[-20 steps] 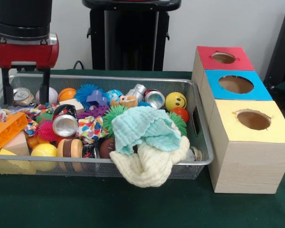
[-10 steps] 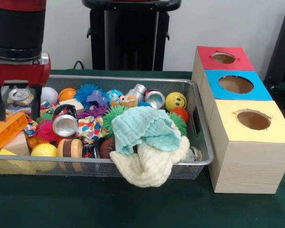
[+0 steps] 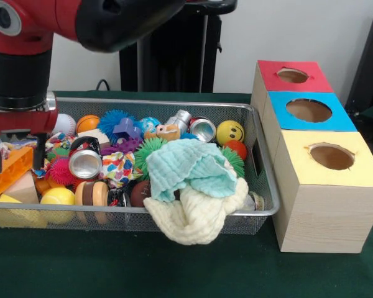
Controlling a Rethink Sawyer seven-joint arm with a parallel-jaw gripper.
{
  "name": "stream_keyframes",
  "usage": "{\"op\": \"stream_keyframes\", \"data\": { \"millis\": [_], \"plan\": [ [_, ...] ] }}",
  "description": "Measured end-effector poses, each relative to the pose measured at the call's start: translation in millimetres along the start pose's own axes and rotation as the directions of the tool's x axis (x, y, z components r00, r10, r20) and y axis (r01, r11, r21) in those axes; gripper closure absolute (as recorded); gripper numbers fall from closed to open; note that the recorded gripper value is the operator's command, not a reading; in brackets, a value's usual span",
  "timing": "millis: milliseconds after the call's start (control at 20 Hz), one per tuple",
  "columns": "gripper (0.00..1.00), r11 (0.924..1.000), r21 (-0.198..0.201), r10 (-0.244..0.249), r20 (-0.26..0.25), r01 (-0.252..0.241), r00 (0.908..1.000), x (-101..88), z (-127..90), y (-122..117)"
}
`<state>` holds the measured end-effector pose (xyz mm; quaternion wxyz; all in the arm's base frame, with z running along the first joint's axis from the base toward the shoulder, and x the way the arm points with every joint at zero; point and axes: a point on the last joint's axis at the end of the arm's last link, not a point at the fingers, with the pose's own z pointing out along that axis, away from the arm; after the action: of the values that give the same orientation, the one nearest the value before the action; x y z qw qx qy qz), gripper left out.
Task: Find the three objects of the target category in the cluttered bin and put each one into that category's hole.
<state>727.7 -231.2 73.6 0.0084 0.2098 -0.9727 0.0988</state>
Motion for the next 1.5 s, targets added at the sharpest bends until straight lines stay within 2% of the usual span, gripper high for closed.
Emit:
{"op": "stream_keyframes", "data": {
  "millis": [150,300,350,500,650,850,950,1150,1250,1500],
  "plan": [
    [0.00,0.9993,0.003,-0.036,-0.045,0.036,0.9983,1.2,14.5,2.9],
    [0.00,0.9983,0.006,-0.058,-0.069,0.059,0.9959,0.6,20.9,4.3],
    [0.00,0.9967,0.009,-0.079,-0.089,0.081,0.9929,-1.3,26.9,5.9],
    [0.00,0.9946,0.011,-0.102,-0.108,0.103,0.9889,-3.6,32.6,7.9],
    [0.00,0.9905,0.019,-0.132,-0.149,0.136,0.9800,-3.4,39.6,9.3],
    [0.00,0.9874,0.023,-0.150,-0.184,0.157,0.9714,-1.1,42.1,9.5],
    [0.00,0.9847,0.018,-0.165,-0.224,0.174,0.9604,2.1,43.1,10.1],
    [0.00,0.9834,0.004,-0.174,-0.260,0.182,0.9499,5.8,43.6,11.4],
    [0.00,0.9830,-0.011,-0.178,-0.293,0.183,0.9393,10.7,42.9,10.6],
    [0.00,0.9847,-0.040,-0.173,-0.317,0.170,0.9324,18.5,45.2,9.4]
  ]
}}
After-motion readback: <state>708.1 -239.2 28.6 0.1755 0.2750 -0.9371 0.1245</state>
